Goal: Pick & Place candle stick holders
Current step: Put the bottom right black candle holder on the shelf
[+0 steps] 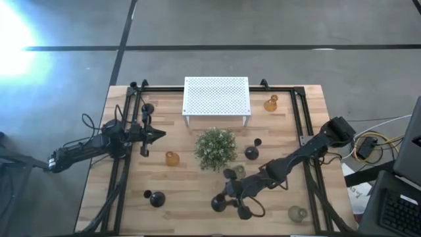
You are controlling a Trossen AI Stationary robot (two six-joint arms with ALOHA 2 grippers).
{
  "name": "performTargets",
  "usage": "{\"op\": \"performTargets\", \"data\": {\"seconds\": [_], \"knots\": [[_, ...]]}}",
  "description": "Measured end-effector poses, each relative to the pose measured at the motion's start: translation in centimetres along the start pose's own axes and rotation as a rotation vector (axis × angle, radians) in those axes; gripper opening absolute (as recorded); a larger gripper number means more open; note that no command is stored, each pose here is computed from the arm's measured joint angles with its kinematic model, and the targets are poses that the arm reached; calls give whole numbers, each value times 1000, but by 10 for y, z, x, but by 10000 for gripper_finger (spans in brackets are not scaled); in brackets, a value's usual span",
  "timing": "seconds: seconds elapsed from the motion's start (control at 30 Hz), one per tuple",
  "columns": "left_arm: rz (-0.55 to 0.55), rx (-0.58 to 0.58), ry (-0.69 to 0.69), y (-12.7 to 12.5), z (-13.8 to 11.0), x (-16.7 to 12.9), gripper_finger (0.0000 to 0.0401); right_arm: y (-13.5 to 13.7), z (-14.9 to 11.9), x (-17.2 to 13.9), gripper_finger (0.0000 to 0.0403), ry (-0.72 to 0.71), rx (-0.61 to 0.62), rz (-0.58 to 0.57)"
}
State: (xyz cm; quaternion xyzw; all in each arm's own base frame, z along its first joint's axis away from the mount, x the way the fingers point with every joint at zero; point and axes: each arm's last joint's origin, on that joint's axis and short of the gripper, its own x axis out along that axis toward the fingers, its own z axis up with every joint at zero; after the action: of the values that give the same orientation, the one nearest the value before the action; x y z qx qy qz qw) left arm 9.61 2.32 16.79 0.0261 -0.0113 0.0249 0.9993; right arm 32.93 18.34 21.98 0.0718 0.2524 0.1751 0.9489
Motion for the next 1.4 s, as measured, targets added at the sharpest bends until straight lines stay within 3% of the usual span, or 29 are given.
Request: {"op": "performTargets", "data": {"seconds": [0.17, 0.47, 0.67, 0.77, 1.0, 1.2, 1.4], "knots": [[0, 0, 1, 0, 0, 0, 30, 0, 2, 0, 22, -11, -26, -6], [0, 0, 0, 0, 0, 0, 30, 2, 13, -17, 11, 4, -50, -2], [-1, 0, 0, 0, 0, 0, 30, 9, 64, -74, 10, -12, -162, -17], [-1, -1, 2, 0, 0, 0, 30, 2, 88, -109, 10, -20, -234, -94], [0, -3, 9, 0, -1, 1, 30, -41, 125, -177, 9, -82, -277, -266], [0, -3, 10, 0, -1, 1, 30, -87, 152, -230, 9, -195, -211, -391], [0, -3, 12, 0, -1, 1, 30, -139, 165, -259, 9, -227, -88, -550]]}}
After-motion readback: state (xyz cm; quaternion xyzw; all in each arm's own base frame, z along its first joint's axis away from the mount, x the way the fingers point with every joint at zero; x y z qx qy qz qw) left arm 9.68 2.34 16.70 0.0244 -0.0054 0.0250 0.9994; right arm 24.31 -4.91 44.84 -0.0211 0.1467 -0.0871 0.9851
